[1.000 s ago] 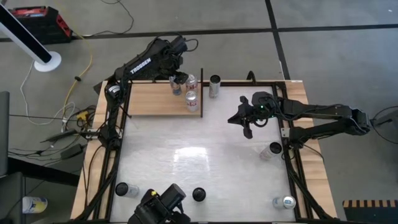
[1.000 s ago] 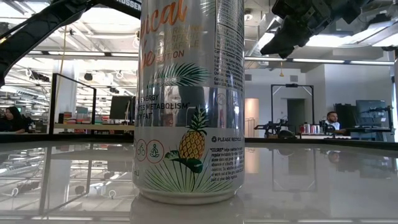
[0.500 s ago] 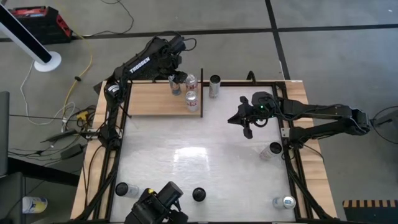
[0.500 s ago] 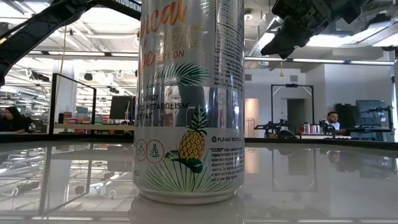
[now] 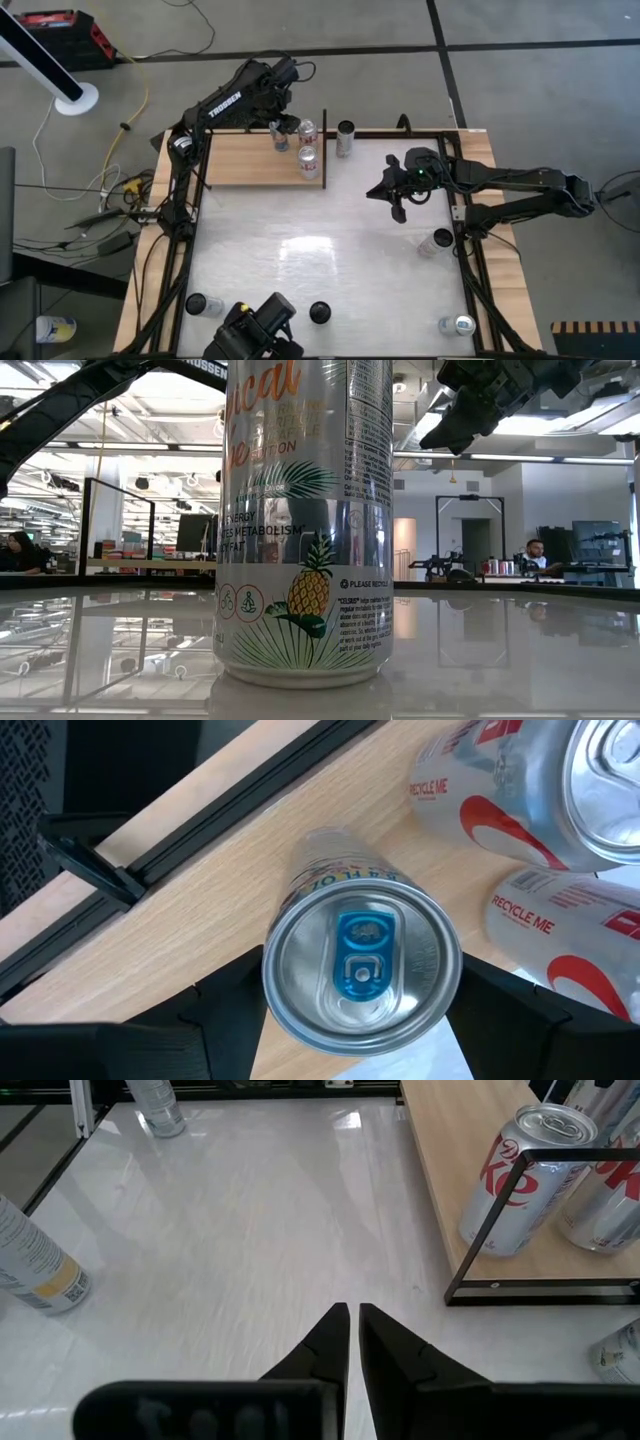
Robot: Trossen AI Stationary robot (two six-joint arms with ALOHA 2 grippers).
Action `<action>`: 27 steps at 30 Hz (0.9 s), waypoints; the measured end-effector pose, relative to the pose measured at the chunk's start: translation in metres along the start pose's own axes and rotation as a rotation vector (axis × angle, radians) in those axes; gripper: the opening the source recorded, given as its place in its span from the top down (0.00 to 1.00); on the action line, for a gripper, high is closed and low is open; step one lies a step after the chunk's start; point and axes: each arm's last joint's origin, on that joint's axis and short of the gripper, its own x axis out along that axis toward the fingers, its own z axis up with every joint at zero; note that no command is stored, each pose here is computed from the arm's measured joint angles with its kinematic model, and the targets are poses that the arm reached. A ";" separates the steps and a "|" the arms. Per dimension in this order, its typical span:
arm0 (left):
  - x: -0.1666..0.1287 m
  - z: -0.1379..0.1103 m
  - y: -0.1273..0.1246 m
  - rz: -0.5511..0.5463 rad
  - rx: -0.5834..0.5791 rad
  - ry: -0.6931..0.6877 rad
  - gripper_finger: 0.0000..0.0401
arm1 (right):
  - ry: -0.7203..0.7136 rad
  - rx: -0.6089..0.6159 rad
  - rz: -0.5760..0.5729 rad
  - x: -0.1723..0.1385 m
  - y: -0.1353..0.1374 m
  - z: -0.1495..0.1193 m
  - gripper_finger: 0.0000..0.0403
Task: Place canned beverage on shelf
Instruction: Put the top blue soda can on the shelf
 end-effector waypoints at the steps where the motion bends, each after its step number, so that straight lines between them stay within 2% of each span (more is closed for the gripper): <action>1: 0.000 0.000 0.000 0.000 0.003 -0.002 0.35 | 0.000 0.000 0.000 0.000 0.000 0.000 0.87; 27: 0.000 0.002 0.000 0.016 -0.014 -0.025 0.35 | 0.000 -0.005 0.000 0.000 0.000 0.000 0.87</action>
